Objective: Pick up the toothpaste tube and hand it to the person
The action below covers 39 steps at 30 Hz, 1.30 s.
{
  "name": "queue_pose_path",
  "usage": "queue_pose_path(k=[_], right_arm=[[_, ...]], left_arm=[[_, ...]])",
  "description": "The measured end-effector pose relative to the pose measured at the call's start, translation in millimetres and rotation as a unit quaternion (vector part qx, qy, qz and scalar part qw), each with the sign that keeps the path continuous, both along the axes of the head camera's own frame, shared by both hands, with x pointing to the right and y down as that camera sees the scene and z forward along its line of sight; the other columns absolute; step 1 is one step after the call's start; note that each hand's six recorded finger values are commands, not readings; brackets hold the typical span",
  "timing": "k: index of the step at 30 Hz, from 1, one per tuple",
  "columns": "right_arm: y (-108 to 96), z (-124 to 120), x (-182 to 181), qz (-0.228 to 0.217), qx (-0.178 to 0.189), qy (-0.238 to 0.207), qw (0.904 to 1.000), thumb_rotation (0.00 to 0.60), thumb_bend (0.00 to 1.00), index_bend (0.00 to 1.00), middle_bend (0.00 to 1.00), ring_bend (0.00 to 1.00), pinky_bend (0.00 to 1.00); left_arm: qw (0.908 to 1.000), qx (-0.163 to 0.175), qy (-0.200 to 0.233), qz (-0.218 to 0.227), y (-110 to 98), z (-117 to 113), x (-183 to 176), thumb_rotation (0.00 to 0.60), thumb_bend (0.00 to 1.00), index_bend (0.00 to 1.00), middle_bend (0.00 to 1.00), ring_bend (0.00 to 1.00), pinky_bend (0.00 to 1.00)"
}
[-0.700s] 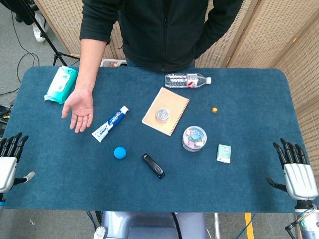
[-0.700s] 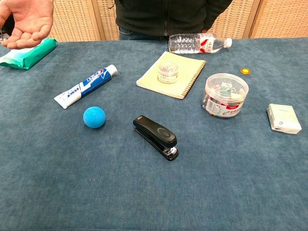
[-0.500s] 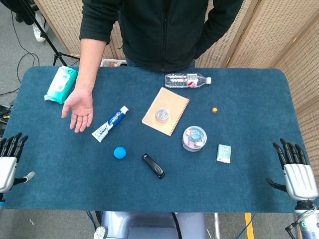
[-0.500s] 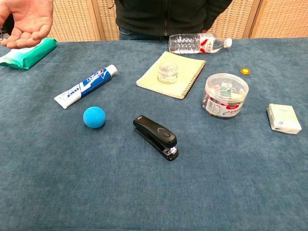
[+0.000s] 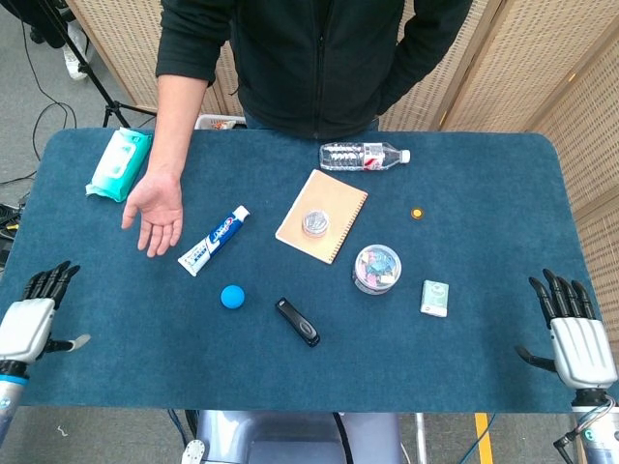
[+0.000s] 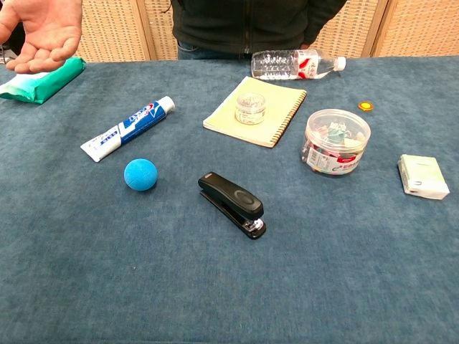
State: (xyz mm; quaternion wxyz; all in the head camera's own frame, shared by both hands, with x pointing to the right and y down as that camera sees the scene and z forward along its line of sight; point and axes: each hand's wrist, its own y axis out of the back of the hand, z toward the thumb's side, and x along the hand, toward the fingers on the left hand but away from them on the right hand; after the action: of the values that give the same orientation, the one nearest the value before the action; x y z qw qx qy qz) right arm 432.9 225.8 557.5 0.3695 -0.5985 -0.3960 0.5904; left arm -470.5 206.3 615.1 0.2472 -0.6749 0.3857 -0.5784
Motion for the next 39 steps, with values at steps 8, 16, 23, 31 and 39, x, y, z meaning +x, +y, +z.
queue_pose_path(k=[8,16,23,31,39], right_arm=[[-2,3,5,0.010,-0.007,-0.003,0.9999,0.600,0.00,0.04,0.00,0.00,0.00],[-5,9,14,0.024,-0.017,0.005,0.9996,0.600,0.00,0.04,0.00,0.00,0.00],[-5,15,16,0.028,-0.026,0.007,0.9993,0.600,0.00,0.04,0.00,0.00,0.00],[-6,18,16,0.028,-0.029,0.007,0.9991,0.600,0.00,0.04,0.00,0.00,0.00],[-6,20,19,0.033,-0.035,0.006,0.9988,0.600,0.00,0.05,0.00,0.00,0.00]], left_arm=[[0.9953,-0.059,0.061,-0.048,-48,63,40,0.600,0.00,0.00,0.00,0.00,0.00],[0.9970,-0.043,0.059,-0.027,-90,82,95,0.600,0.00,0.00,0.00,0.00,0.00],[0.9969,-0.046,0.056,-0.030,-110,108,142,0.600,0.01,0.03,0.00,0.00,0.00],[0.9972,-0.042,0.055,-0.027,-134,125,185,0.600,0.09,0.04,0.00,0.00,0.00],[0.9969,-0.058,0.048,-0.025,-138,142,210,0.600,0.23,0.07,0.00,0.00,0.00]])
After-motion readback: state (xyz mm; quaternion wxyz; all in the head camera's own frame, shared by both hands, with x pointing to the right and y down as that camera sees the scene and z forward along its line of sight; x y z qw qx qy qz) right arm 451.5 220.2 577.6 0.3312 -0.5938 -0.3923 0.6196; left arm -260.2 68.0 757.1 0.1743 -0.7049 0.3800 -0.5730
